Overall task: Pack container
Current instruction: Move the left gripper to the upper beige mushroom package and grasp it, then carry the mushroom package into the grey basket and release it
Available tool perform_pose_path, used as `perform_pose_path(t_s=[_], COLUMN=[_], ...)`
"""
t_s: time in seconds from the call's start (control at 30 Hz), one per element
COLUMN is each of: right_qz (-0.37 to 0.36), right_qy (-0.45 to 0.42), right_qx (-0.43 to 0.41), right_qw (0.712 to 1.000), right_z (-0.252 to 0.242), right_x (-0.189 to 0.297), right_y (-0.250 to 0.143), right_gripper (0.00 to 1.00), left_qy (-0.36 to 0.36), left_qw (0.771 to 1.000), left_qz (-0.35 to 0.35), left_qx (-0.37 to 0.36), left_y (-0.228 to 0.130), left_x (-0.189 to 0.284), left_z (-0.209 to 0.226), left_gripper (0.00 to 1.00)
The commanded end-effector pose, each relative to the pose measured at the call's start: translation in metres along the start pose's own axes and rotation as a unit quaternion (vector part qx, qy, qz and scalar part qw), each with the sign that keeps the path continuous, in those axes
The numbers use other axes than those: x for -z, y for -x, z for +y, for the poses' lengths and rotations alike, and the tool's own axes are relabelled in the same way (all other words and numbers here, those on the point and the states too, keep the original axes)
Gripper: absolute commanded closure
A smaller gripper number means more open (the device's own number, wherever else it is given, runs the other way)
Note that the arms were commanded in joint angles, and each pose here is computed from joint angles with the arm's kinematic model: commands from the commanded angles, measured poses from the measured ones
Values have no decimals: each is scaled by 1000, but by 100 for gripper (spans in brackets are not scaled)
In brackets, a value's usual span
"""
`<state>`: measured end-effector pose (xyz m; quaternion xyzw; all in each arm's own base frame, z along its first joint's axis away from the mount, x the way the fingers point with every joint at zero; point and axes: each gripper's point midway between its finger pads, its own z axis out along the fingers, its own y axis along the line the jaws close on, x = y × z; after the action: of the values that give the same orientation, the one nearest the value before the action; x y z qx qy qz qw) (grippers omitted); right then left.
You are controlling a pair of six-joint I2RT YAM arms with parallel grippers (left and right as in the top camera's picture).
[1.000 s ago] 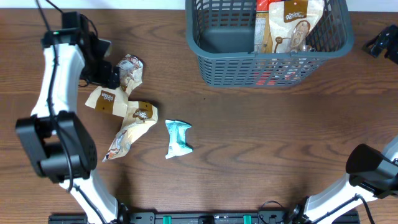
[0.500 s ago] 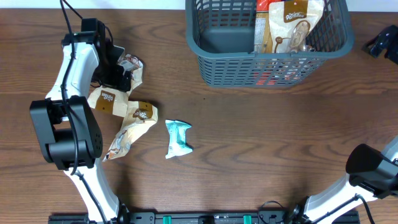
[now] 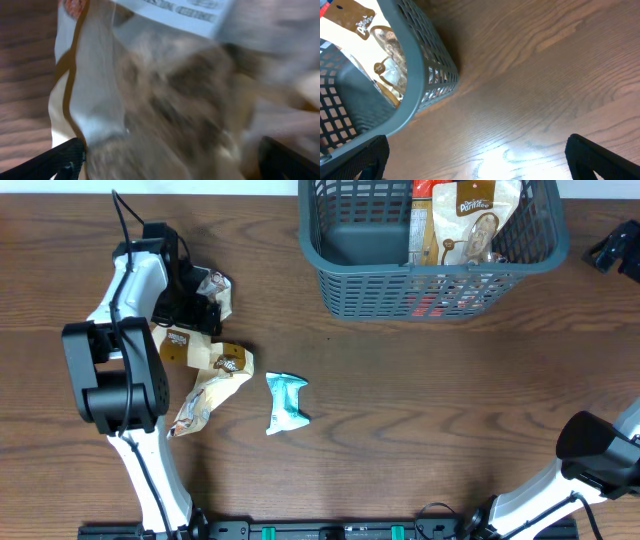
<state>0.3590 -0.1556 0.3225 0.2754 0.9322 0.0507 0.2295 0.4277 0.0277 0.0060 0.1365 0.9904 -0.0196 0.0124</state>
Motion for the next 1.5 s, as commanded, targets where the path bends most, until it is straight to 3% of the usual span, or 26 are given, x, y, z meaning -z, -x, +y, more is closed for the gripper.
perform_pose_path(t_s=[0.0,0.13,0.17,0.27,0.33,0.57,0.7,0.83,0.97,1.1,1.27,1.47], right_qz=[3,3,4,4,4,2,-2,-9,-10,-9,-9,-8], right_qy=[7,7,7,7,7,7,7,8,8,8,8,8], right_qx=[6,6,6,6,6,6,7,8,9,8,8,8], right_qw=[1000,1000,1000,1000,1000,1000,1000,1000,1000,1000,1000,1000], right_z=[4,4,4,4,4,4,4,5,5,5,5,5], right_x=[-1,-1,-1,-1,-1,-1,-1,-1,-1,-1,-1,-1], right_y=[-1,-1,-1,-2,-2,0,1,5,5,5,5,4], right_gripper=[1,1,1,1,1,1,1,1,1,1,1,1], left_qy=[-13,-16,-16,-16,-14,-6,-6,13,28,56,110,83], left_qw=[1000,1000,999,999,999,988,987,990,986,961,913,879], left_qz=[15,23,24,27,22,-5,-5,-42,-142,-268,-394,-469], left_qx=[2,11,17,30,36,152,159,132,86,39,15,-26], left_y=[-4,-6,-7,-8,-6,7,9,21,49,73,84,94], left_x=[-13,-20,-20,-20,-20,-14,12,69,154,250,347,392], left_z=[-4,-4,-4,-5,-4,0,-9,-26,-60,-98,-131,-188], left_gripper=[1,1,5,55,94,94,94,94,94,94,94,94])
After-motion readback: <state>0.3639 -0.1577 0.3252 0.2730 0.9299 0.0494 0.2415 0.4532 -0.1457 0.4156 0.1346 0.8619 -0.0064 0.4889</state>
